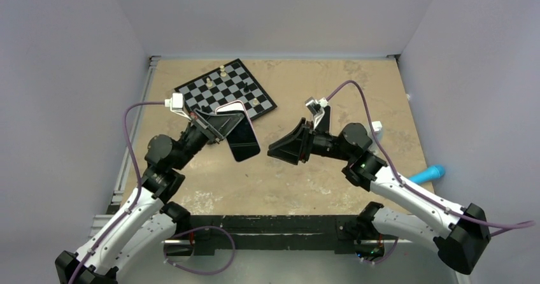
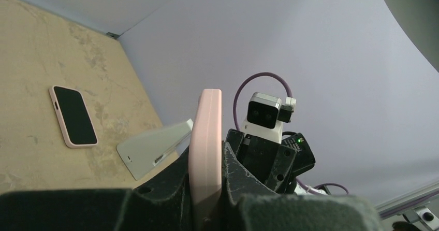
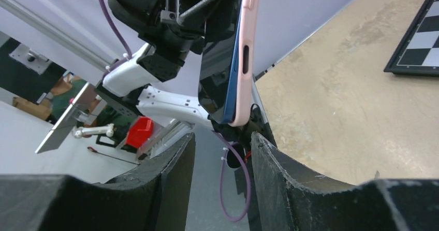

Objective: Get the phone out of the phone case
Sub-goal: Remove the phone case from the phone.

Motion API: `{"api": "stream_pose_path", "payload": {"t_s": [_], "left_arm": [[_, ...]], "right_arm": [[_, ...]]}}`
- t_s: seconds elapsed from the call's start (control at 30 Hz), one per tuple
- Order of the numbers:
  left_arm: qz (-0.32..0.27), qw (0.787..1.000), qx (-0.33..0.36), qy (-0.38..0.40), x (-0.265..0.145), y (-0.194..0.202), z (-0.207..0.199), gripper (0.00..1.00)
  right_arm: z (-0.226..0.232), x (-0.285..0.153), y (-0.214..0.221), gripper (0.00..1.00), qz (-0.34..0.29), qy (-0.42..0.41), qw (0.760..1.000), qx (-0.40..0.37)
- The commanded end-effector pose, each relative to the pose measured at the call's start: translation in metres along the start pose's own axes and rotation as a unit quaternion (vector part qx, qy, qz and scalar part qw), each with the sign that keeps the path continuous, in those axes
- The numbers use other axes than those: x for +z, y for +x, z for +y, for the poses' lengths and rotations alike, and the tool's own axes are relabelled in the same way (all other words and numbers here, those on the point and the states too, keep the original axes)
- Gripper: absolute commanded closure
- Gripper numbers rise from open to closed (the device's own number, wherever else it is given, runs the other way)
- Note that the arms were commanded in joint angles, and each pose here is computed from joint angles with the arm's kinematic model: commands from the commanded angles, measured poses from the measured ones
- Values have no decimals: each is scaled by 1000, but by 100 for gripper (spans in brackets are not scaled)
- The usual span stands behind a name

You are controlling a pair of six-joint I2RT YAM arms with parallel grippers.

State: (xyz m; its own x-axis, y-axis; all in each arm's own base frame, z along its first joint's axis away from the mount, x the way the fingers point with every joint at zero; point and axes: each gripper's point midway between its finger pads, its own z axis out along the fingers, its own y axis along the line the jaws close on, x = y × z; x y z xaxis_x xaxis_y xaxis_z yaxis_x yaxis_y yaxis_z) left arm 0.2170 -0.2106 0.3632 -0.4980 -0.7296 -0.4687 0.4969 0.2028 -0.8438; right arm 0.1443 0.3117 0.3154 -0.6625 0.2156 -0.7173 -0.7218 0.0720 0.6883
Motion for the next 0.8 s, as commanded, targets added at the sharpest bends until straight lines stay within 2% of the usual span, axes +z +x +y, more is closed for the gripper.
{"api": "stream_pose_path", "payload": {"t_s": [0.0,0.3,0.5,0.77], "left_arm": [[-32,998,-1,54,-1,-17,-31,100],[-33,998,-8,54,-1,-15,-28,100],[-44,998,1,49,-5,-19,-28,100],[-40,997,-8,58,-4,-18,-30,100]], "right_arm": [[26,11,-16,52,-12,-44,999,8],[29,23,-15,61,-13,-48,998,32],[29,18,-12,57,-16,-30,999,33],[37,27,-13,59,-16,-55,997,44]]}}
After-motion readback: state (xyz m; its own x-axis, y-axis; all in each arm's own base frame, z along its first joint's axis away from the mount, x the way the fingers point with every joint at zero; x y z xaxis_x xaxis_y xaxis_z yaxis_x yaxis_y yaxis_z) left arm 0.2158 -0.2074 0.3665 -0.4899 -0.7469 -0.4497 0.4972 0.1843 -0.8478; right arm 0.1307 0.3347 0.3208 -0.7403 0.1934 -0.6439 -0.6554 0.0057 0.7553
